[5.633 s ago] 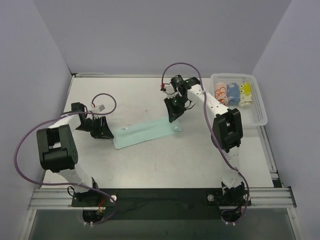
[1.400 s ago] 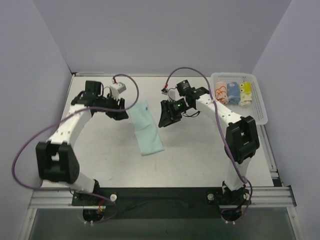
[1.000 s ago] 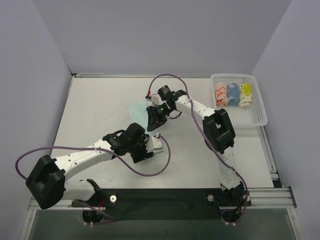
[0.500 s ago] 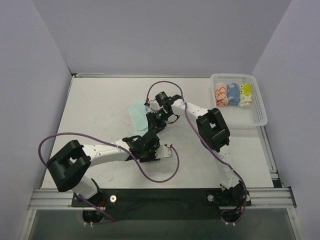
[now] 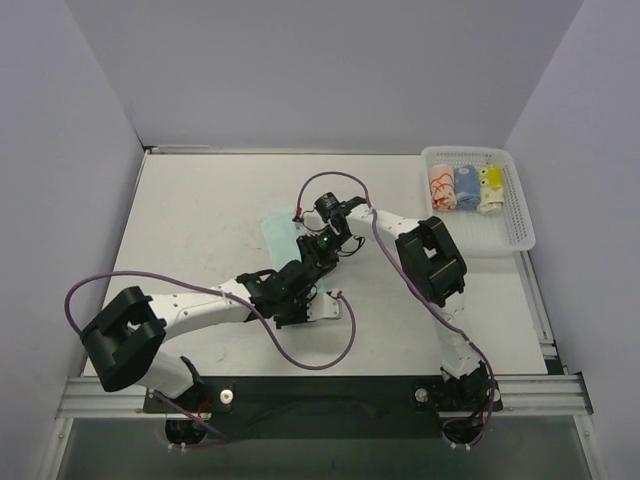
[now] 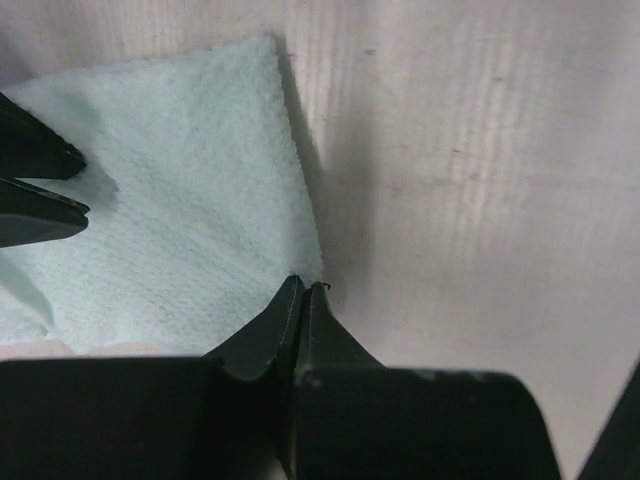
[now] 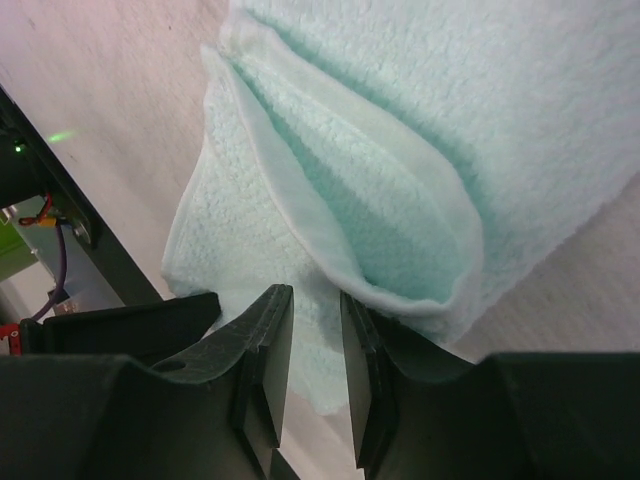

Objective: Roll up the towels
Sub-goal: Roll the towel

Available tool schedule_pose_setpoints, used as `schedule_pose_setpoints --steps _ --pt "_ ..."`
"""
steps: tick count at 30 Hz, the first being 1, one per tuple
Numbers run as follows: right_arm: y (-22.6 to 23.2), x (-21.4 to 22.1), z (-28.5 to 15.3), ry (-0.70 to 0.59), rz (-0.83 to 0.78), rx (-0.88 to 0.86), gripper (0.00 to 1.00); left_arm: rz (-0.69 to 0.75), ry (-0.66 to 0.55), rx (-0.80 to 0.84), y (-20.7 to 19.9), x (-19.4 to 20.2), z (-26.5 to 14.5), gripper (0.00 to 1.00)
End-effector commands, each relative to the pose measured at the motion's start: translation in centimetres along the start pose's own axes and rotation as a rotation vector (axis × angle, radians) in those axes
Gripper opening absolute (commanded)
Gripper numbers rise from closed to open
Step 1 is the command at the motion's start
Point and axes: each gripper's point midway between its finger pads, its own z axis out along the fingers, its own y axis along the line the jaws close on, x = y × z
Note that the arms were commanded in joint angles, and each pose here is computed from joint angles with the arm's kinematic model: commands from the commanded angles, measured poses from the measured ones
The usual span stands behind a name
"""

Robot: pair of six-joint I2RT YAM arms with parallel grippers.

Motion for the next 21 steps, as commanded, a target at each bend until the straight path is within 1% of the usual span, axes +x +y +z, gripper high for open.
schedule_pose_setpoints --steps 1,3,4,5,8,9,10,12,13,14,15,16,17,18,19,21 --pt "1.4 -0.2 -2.9 -0.044 -0.039 0.019 0.29 -0.018 -0.118 0.163 -3.2 -2.0 -3.1 0.00" --pt "2.3 -0.7 -4.3 -0.076 -0.047 0.004 0.31 -0.027 -0.138 0.235 -4.5 -2.4 -4.4 0.00" --pt "2.6 -0.8 -4.7 -0.085 -0.051 0.002 0.32 -0.029 -0.176 0.267 -4.9 -3.2 -5.2 0.00" --pt "2.8 -1.0 -5.2 -0.098 -0.060 0.004 0.33 -0.029 -0.185 0.285 -5.3 -3.4 -5.6 0.00" --pt "3.2 -1.5 -7.3 -0.141 -0.096 0.008 0.39 -0.055 -0.195 0.338 -5.7 -3.7 -6.6 0.00" --pt "3.3 -1.6 -7.9 -0.151 -0.117 0.010 0.45 -0.064 -0.191 0.356 -5.7 -3.6 -6.8 0.00" --pt "2.7 -1.7 -8.6 -0.160 -0.109 0.017 0.47 -0.103 -0.190 0.361 -4.9 -3.3 -6.6 0.00" --pt "2.3 -1.9 -9.6 -0.178 -0.108 0.021 0.52 -0.158 -0.235 0.382 -3.6 -4.2 -7.1 0.00" --pt "1.8 -2.1 -10.3 -0.188 -0.101 0.029 0.54 -0.200 -0.225 0.400 -3.1 -4.0 -6.6 0.00" --pt "1.6 -2.2 -10.7 -0.196 -0.099 0.030 0.55 -0.252 -0.258 0.394 -1.2 -4.2 -7.0 0.00" --pt "1.5 -2.4 -11.2 -0.204 -0.097 0.035 0.57 -0.286 -0.262 0.400 -0.5 -4.0 -7.0 0.00" --pt "1.1 -2.5 -11.7 -0.213 -0.089 0.039 0.57 -0.325 -0.254 0.418 0.2 -3.7 -6.4 0.00" --pt "1.1 -2.6 -12.1 -0.221 -0.089 0.041 0.57 -0.385 -0.267 0.404 1.8 -3.1 -6.4 0.00" --pt "1.1 -2.7 -12.4 -0.228 -0.088 0.041 0.58 -0.407 -0.288 0.406 2.9 -3.4 -6.6 0.00" --pt "1.2 -2.5 -12.5 -0.224 -0.085 0.040 0.58 -0.442 -0.272 0.424 3.4 -2.9 -5.8 0.00" --pt "1.5 -2.2 -12.6 -0.222 -0.082 0.022 0.57 -0.488 -0.273 0.418 5.2 -2.4 -5.4 0.00"
